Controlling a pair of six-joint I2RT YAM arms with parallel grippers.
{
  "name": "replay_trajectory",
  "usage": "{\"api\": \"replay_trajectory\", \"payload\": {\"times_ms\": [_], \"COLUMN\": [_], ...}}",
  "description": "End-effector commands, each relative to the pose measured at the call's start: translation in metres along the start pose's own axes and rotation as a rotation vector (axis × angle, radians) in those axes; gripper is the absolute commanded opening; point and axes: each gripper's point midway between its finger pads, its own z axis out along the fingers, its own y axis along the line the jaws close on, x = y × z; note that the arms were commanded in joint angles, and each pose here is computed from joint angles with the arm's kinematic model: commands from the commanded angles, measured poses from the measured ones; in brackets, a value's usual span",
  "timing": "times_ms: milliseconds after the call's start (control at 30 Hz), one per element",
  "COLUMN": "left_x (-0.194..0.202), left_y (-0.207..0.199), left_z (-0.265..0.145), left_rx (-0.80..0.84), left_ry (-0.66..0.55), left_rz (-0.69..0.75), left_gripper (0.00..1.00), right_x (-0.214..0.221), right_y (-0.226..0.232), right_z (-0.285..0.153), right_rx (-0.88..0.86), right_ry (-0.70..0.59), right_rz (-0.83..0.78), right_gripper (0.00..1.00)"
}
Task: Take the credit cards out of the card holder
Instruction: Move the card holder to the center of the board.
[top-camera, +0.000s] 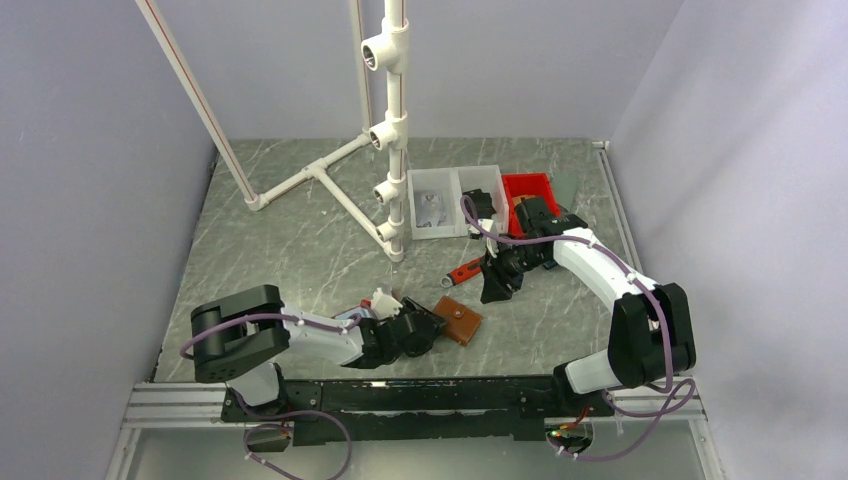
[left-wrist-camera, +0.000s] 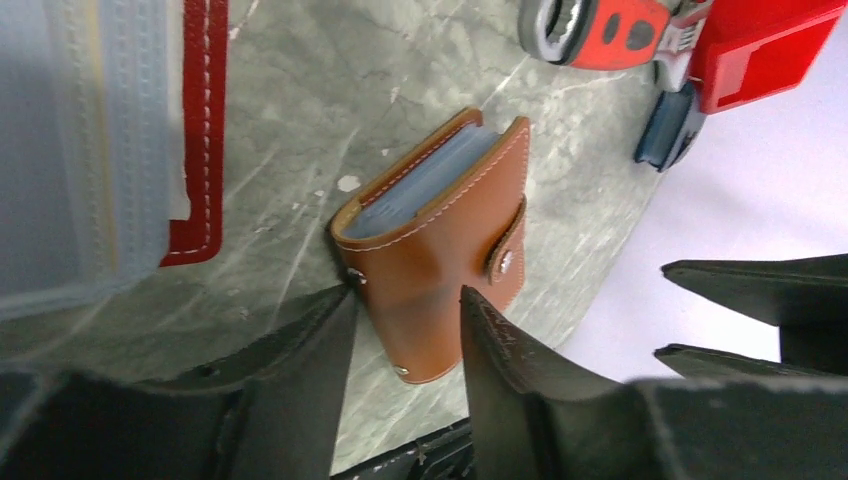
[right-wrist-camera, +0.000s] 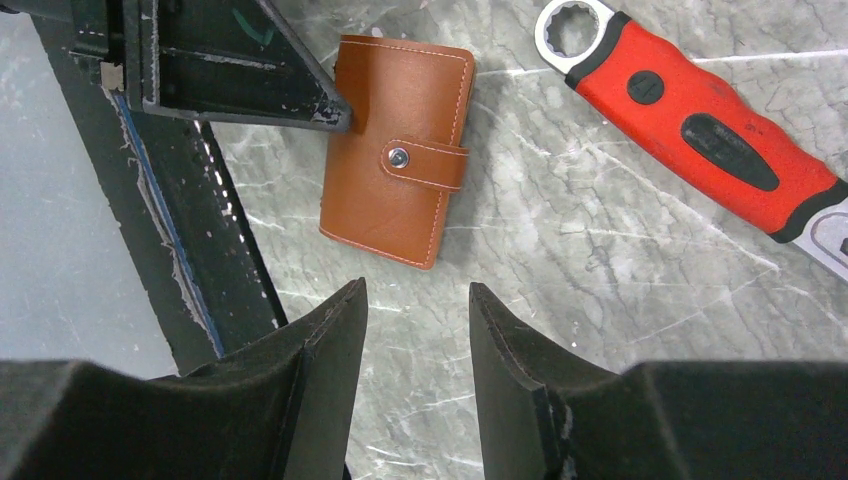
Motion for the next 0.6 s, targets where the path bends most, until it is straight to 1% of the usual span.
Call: {"api": "replay_trajectory", "payload": {"times_ms": [0, 67, 167, 300, 400, 433, 467, 567], "left_x": [-0.019, -0.026, -0.034, -0.043, -0.043, -0.041, -0.038, -0.035], "left_y": [0.048, 0.053, 0.057, 0.056, 0.045, 0.042, 0.032, 0.029], "left_z": [0.008, 0.009, 0.007, 0.002, -0.002, -0.003, -0.004, -0.005], "left_rx": [-0.156, -0.172, -0.199, -0.180, -0.083, -0.044, 0.011, 0.075], "left_ry": [-0.049, -0.056, -0.074, -0.094, -0.078, -0.066, -0.052, -0.029], "left_rz": [0.027, 0.062, 0.158, 0.262, 0.332, 0.354, 0.357, 0.377], "left_gripper": [0.45, 0.40, 0.33, 0.28, 0.28, 0.26, 0.25, 0.23], "right_x": [-0.006, -0.005, -0.005, -0.004, -0.008, -0.009, -0.012, -0.018], "right_y": [0.004, 0.003, 0.002, 0.002, 0.003, 0.004, 0.004, 0.007], "right_z": [-0.002, -0.002, -0.001, 0.005, 0.011, 0.013, 0.015, 0.018], "right_rx": [-0.020, -0.020, -0.014, 0.000, 0.031, 0.037, 0.048, 0.066], "right_ry": [-0.027, -0.025, -0.026, -0.020, -0.039, -0.045, -0.058, -0.091], "right_rz": [-0.032, -0.031, -0.027, -0.028, -0.075, -0.097, -0.130, -0.208], "right_gripper": [0.44, 0.44, 0.44, 0.44, 0.44, 0.44, 0.44, 0.45]}}
